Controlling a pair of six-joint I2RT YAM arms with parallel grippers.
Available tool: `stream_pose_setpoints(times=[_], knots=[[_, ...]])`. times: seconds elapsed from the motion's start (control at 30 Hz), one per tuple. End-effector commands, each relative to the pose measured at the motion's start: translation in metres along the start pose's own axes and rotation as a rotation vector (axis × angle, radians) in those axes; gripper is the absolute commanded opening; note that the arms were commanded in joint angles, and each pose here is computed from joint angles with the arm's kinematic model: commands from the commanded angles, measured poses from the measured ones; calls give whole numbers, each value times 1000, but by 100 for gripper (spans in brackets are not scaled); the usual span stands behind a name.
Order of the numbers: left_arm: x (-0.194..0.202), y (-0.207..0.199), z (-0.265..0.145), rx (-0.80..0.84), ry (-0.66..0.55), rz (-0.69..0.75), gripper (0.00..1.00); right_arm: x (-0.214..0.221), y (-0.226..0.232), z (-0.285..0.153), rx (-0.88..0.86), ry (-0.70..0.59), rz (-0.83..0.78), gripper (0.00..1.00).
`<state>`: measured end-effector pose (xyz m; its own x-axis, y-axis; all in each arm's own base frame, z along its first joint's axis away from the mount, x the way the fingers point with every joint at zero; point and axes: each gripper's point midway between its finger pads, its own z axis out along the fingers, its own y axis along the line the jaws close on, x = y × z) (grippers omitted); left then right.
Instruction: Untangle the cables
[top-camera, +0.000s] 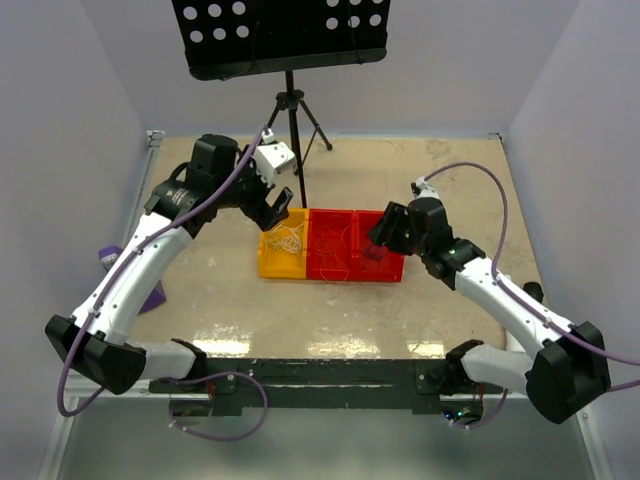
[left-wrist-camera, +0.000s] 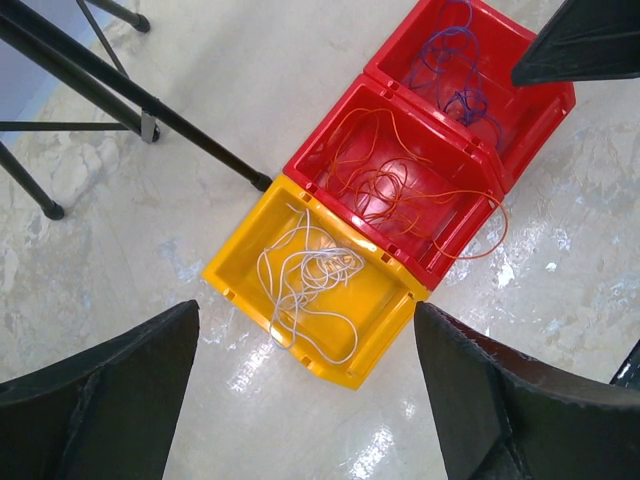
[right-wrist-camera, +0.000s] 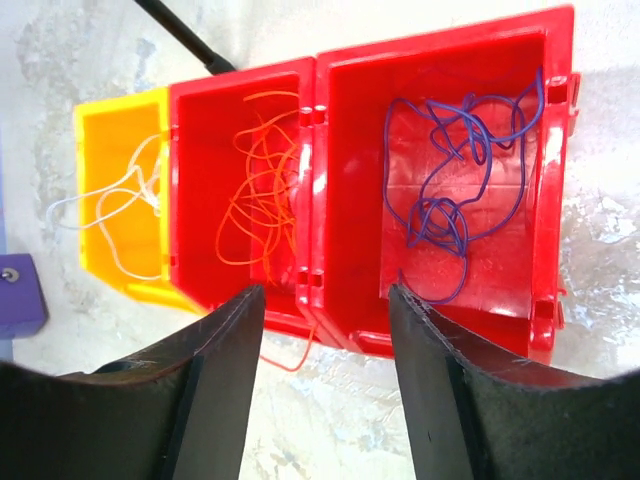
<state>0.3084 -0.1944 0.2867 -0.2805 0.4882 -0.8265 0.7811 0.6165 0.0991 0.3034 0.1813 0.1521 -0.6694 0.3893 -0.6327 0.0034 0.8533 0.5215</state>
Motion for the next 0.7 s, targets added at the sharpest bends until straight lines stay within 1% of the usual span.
stream_pose_setpoints(times=[0.0,0.07,0.13,0.17,0.27,0.33,0.4,0.47,0.6,0.67], knots=[[-19,3,-17,-33,-43,4,99,-47,27,-30,-46,-122,-37,58],[-14,4,-15,-35,-21,-3,100,-58,36,-41,-73,-152,-53,60],[-6,1,-9,-5,30,-19,100,-73,47,-52,-103,-193,-73,66],[-3,4,-7,-19,40,-36,100,-79,51,-56,-113,-210,-84,72],[7,17,-2,-84,45,-36,100,-94,62,-62,-128,-244,-135,98],[14,33,0,-181,56,-52,100,-106,66,-65,-121,-270,-163,99],[26,51,-1,-295,95,-76,100,-121,69,-70,-104,-315,-178,98],[37,62,-2,-354,113,-97,100,-131,72,-73,-96,-347,-192,99],[51,81,-5,-418,102,-131,100,-145,82,-79,-116,-389,-211,99],[62,89,-4,-422,106,-147,100,-151,85,-81,-115,-404,-214,98]])
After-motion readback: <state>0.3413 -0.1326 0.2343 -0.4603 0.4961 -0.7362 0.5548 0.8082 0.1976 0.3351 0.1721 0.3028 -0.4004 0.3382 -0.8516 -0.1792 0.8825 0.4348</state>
